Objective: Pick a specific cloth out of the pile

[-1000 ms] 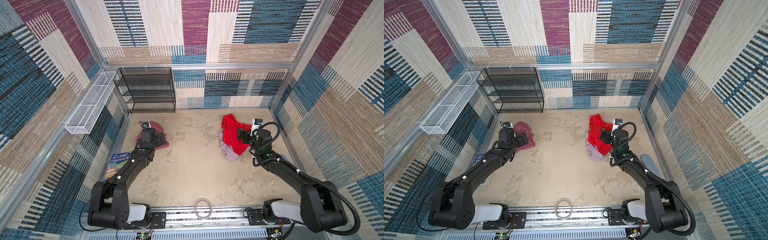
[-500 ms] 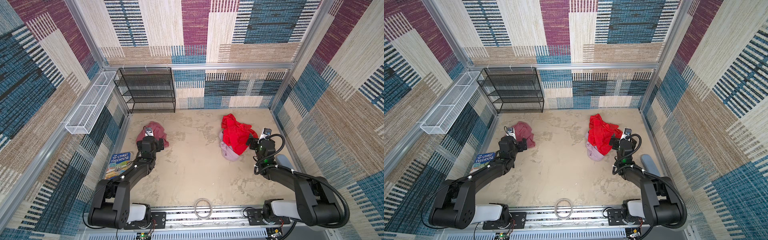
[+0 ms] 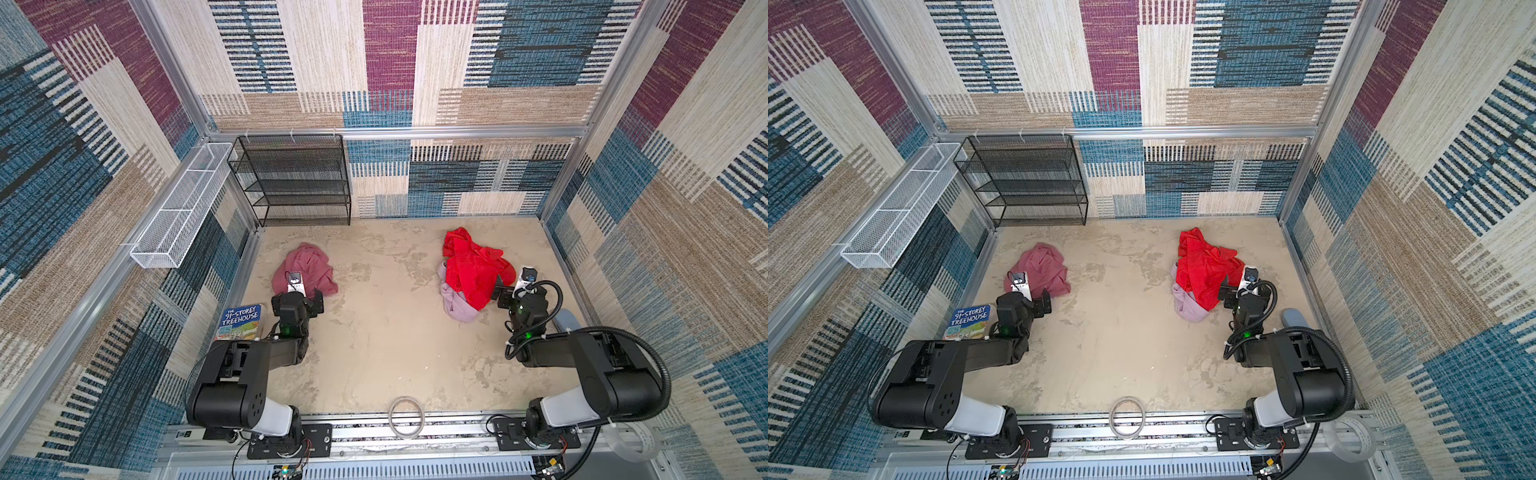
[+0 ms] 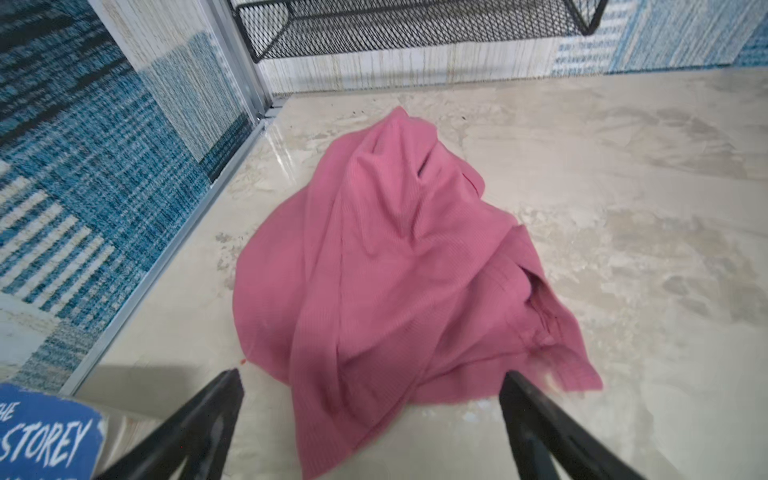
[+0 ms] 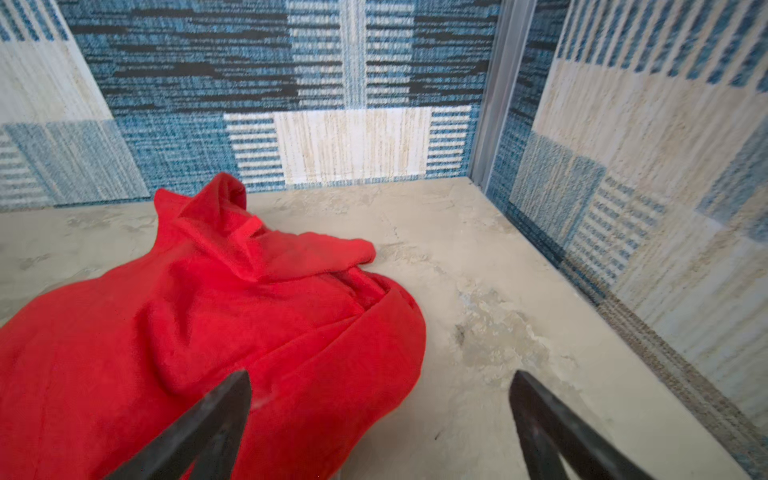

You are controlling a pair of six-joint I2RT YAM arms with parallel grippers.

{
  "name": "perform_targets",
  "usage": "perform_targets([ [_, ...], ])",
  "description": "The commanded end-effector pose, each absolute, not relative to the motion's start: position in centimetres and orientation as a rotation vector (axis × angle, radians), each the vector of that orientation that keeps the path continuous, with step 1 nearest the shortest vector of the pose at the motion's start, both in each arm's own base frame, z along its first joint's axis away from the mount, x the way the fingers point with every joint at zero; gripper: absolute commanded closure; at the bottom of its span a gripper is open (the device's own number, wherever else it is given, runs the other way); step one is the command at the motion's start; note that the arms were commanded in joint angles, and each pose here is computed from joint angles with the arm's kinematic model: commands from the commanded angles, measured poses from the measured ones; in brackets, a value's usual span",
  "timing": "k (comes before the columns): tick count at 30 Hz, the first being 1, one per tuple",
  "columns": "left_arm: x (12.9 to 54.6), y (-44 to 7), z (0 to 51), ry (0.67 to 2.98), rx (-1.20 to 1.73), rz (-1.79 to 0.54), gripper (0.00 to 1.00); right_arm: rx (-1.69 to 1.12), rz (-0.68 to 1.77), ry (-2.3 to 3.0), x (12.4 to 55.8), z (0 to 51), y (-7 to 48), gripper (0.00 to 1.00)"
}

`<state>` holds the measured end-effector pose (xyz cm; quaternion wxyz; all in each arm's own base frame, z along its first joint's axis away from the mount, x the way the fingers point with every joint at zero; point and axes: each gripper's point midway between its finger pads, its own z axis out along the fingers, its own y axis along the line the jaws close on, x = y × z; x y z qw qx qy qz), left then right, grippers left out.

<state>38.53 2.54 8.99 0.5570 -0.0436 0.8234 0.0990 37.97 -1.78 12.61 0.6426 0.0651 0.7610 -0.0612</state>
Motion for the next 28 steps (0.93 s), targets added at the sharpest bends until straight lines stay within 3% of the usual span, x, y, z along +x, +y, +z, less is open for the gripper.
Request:
perform_targets([
  [1,39.3,1.7,10.0,1.884,-0.077,0.165,0.01,0.104,-0.057,1.645,38.5,14.7,-1.3,0.01],
  [28,40.2,2.0,9.3,1.949,-0.076,0.086,0.01,0.039,-0.002,1.613,37.4,14.4,-0.5,0.0],
])
